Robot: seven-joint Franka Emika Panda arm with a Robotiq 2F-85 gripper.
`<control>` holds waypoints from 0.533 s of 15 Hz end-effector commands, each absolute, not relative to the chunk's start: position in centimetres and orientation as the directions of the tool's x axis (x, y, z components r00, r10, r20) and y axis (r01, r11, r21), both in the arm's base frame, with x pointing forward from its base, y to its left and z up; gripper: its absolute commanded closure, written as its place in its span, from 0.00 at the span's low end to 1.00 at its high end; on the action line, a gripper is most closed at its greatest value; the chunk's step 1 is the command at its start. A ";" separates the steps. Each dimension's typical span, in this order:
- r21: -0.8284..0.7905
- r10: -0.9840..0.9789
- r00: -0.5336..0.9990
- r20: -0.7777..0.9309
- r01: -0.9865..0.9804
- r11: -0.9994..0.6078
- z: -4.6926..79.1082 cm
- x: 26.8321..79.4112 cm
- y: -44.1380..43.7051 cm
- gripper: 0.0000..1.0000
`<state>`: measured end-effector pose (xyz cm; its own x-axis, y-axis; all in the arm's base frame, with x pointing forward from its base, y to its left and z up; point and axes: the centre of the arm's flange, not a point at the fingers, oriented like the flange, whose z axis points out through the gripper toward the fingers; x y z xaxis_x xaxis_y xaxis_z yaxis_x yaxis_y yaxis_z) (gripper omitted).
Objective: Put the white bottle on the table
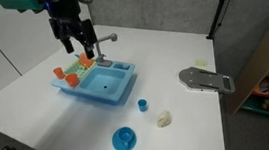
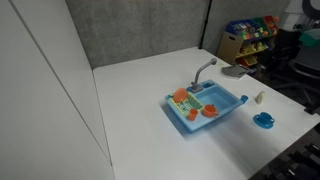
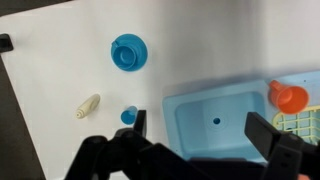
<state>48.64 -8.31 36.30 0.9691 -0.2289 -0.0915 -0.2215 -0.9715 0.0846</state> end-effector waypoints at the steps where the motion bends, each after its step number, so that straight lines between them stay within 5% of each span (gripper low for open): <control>1: 0.054 -0.165 0.981 -0.098 -0.161 -0.986 39.4 46.0 -6.6 0.00; 8: 0.051 -0.097 0.993 -0.073 -0.093 -0.994 43.9 41.8 -4.0 0.00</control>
<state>44.57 -4.91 41.67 0.9882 -0.1300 -0.0804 -0.1241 -0.9895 0.0743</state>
